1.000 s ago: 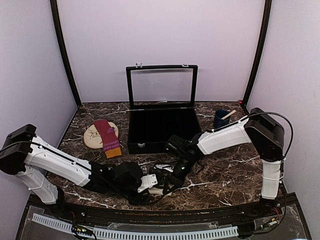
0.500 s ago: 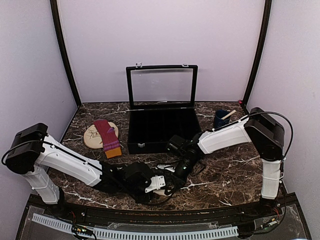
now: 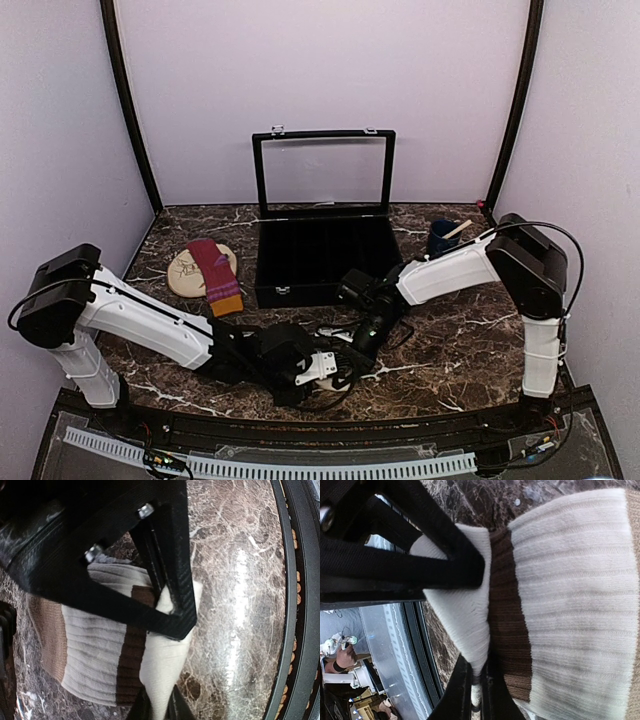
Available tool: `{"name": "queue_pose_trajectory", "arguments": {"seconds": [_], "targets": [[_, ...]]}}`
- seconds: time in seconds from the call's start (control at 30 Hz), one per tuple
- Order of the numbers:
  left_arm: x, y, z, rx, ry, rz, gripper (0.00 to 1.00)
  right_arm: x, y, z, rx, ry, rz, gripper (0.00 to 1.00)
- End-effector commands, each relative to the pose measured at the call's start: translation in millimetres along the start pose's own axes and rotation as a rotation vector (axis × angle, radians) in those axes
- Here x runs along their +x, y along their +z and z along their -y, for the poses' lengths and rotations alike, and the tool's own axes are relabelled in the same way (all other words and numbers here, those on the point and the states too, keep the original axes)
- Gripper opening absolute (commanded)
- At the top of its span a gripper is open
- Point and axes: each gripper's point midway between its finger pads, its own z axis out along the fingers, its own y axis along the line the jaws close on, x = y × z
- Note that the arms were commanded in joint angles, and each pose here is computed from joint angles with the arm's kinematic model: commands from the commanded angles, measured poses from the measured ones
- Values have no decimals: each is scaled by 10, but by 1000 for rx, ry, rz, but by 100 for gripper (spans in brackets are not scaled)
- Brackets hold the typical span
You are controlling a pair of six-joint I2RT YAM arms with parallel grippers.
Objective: Roll the socks
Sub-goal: Roll the sock at the center of the board.
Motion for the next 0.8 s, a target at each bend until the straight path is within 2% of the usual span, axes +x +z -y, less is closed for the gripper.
{"name": "queue_pose_trajectory", "arguments": {"seconds": [0.0,0.1,0.4,0.77], "targets": [[30,2,83,44,4,-40,8,88,35,129,23,29,-33,0],[59,18,100,55,-6,-52,0,71,26,143,28,30,-29,0],[205,26,72,130,-144,-71,0,47,-26,188,27,66,-5,19],[264,72,-32,211,-239,-98,0,7,-302,293,-6,151,126,24]]}}
